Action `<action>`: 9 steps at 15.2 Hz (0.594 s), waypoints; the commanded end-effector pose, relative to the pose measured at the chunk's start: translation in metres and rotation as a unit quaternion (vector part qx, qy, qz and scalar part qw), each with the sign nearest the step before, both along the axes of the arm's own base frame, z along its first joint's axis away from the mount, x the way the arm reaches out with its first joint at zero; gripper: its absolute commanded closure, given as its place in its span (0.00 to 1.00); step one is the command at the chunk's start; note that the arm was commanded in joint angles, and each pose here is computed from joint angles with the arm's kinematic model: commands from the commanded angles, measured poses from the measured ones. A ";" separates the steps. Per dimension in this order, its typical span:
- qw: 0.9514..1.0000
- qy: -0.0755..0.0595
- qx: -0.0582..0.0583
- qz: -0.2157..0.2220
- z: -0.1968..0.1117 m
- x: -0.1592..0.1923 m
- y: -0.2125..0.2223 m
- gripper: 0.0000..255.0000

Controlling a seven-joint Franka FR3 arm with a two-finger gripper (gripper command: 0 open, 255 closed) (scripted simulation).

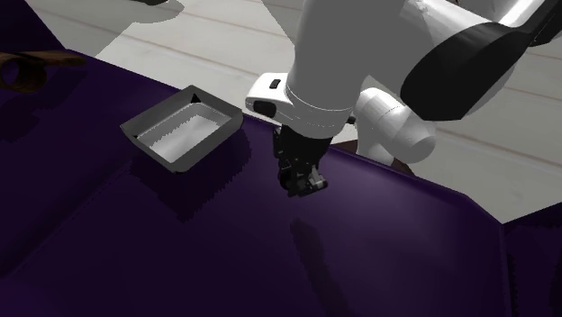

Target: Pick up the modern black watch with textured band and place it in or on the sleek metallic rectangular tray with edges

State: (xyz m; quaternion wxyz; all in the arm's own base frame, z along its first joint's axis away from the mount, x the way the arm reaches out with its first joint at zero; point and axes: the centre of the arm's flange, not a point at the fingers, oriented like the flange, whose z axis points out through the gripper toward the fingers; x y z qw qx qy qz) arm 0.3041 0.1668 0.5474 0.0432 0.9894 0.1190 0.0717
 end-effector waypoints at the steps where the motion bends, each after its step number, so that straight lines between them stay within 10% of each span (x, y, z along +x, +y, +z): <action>1: 1.000 0.000 0.000 0.000 0.010 0.000 0.000 1.00; 9: 1.000 0.000 0.000 0.000 0.052 0.000 0.000 1.00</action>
